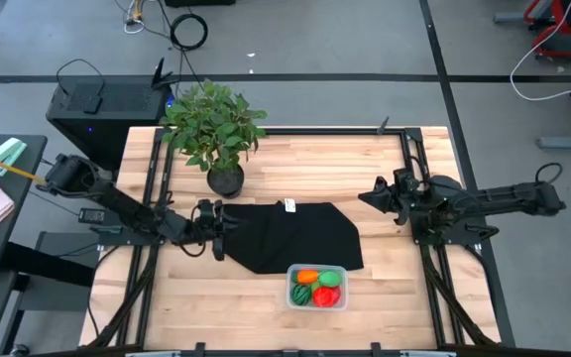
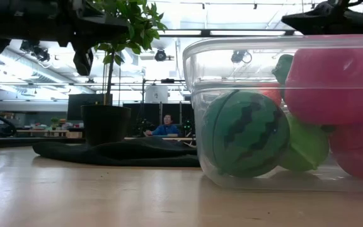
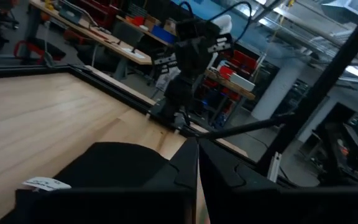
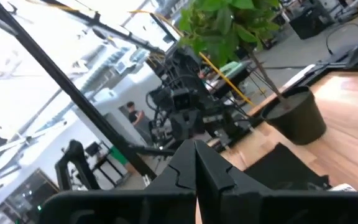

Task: Pick and placing Produce into tupperware
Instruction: Return to Home Position

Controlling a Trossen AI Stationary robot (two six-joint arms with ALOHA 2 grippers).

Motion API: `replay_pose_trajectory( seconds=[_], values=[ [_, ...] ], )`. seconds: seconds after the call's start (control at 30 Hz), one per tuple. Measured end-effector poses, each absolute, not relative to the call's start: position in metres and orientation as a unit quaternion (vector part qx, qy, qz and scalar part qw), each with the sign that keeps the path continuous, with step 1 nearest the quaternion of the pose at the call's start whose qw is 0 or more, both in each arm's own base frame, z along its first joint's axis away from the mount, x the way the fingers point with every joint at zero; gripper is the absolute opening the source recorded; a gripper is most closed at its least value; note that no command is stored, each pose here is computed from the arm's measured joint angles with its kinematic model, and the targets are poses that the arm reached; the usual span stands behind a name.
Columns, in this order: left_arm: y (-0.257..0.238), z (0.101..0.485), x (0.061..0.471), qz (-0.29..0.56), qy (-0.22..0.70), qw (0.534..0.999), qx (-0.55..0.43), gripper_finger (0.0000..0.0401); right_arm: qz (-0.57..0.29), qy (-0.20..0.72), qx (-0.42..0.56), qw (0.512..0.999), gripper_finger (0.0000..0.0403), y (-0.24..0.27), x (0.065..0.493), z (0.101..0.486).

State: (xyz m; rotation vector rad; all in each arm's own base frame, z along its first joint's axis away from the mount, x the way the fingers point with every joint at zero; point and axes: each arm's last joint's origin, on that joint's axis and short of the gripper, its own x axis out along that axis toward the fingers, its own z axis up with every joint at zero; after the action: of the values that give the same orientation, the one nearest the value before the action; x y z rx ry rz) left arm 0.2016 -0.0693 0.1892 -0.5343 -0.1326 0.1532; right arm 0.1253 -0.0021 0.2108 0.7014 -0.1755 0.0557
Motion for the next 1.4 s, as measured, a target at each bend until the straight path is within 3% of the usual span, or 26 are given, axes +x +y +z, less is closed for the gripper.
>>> replay_pose_trajectory(
  seconds=[0.2,0.53,0.93,1.13,1.4],
  values=[
    [-0.06,0.189,0.205,0.085,-0.068,0.959,-0.261,0.0006,0.013,-0.057,0.33,0.942,0.0,-0.017,0.125,0.205],
    [-0.05,0.189,0.208,0.097,-0.072,0.958,-0.26,0.0016,0.002,-0.01,0.217,0.976,0.0,-0.028,0.123,0.195],
    [-0.041,0.189,0.211,0.089,-0.076,0.948,-0.296,0.0019,-0.006,-0.124,0.159,0.979,0.0,-0.028,0.113,0.217],
    [-0.033,0.189,0.213,0.075,-0.074,0.947,-0.304,0.0005,-0.005,-0.141,0.15,0.979,0.0,-0.025,0.105,0.221],
    [-0.023,0.189,0.215,0.084,-0.077,0.946,-0.302,0.0018,0.01,-0.149,0.149,0.977,0.0,-0.022,0.097,0.222]
  ],
)
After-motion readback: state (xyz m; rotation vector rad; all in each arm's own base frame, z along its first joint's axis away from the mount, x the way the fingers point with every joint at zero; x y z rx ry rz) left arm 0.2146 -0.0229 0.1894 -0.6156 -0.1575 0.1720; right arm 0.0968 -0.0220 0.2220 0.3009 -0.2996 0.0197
